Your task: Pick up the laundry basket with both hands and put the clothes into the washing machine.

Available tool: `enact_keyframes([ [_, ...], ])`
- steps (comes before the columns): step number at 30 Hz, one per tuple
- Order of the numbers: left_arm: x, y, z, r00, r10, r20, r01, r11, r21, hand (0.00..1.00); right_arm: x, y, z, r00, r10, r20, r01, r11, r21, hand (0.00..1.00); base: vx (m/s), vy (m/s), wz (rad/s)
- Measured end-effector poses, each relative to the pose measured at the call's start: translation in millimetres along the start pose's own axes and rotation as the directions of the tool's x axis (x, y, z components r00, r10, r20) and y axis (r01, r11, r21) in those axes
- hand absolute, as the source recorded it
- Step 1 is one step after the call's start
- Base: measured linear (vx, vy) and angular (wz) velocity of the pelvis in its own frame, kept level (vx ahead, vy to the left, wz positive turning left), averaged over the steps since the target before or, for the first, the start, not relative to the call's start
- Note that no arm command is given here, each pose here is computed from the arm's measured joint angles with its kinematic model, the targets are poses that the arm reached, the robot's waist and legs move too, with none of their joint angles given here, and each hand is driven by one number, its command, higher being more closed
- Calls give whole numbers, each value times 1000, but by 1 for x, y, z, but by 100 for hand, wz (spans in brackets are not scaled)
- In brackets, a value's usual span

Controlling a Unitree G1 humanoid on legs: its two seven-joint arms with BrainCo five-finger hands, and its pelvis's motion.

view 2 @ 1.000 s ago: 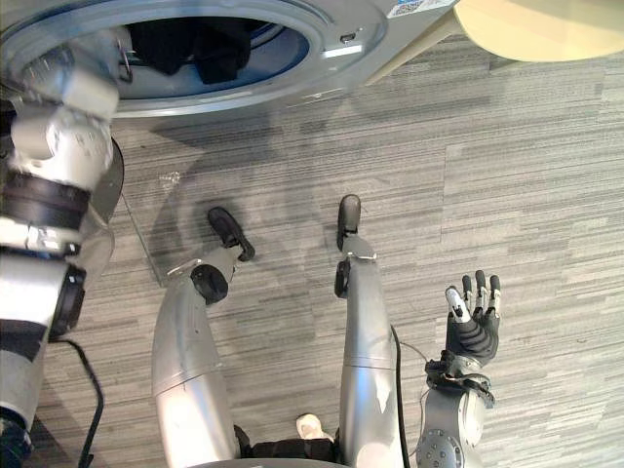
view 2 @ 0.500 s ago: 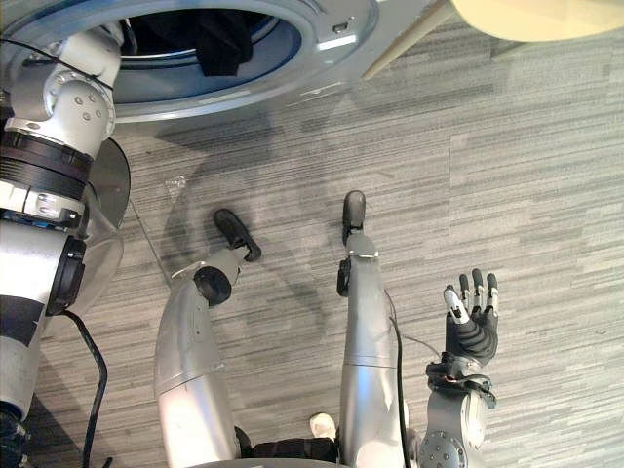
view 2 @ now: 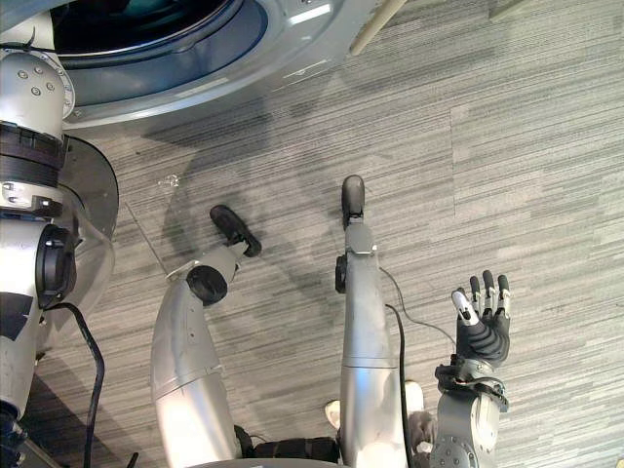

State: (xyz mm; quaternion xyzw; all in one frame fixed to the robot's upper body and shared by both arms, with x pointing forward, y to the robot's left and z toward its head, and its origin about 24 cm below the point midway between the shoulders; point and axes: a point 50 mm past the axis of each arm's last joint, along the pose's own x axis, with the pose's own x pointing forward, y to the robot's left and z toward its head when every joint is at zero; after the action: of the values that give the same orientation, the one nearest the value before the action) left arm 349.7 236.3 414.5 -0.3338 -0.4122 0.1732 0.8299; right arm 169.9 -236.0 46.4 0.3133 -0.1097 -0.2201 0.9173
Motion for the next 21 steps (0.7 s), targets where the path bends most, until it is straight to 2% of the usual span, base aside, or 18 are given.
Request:
enact_keyframes([
  [5, 1, 2, -3, 1000, 4, -12, -4, 1000, 29, 0, -1, -3, 0, 1000, -5, -8, 5, 1000, -15, 0, 0, 0, 0],
  [10, 4, -1, -5, 999, -25, -22, 28, 992, 127, 0, -1, -5, -1, 1000, -10, -11, 10, 1000, -25, 0, -4, -27, 2],
  [13, 4, -4, -13, 990, -128, -61, 140, 938, 316, 0, -1, -6, -1, 1000, -13, -10, 13, 1000, -28, 0, -10, -21, 4],
  [14, 3, -5, -16, 981, -182, -68, 193, 881, 433, 0, -2, -9, -4, 1000, -19, -19, 19, 999, -36, 0, 0, 0, 0],
  [15, 4, -3, -17, 981, -187, -60, 192, 851, 489, 0, -2, -10, -5, 999, -26, -23, 25, 999, -41, 0, 0, 0, 0],
  [19, 3, -2, -18, 976, -209, -54, 204, 811, 549, 0, -3, -9, -7, 1000, -6, -26, 5, 1000, -31, 0, 0, -13, 3],
  [21, -1, 10, -20, 973, -226, -45, 207, 773, 600, 0, -3, -7, -7, 1000, 14, -23, -14, 1000, -22, 0, 8, -18, 6],
])
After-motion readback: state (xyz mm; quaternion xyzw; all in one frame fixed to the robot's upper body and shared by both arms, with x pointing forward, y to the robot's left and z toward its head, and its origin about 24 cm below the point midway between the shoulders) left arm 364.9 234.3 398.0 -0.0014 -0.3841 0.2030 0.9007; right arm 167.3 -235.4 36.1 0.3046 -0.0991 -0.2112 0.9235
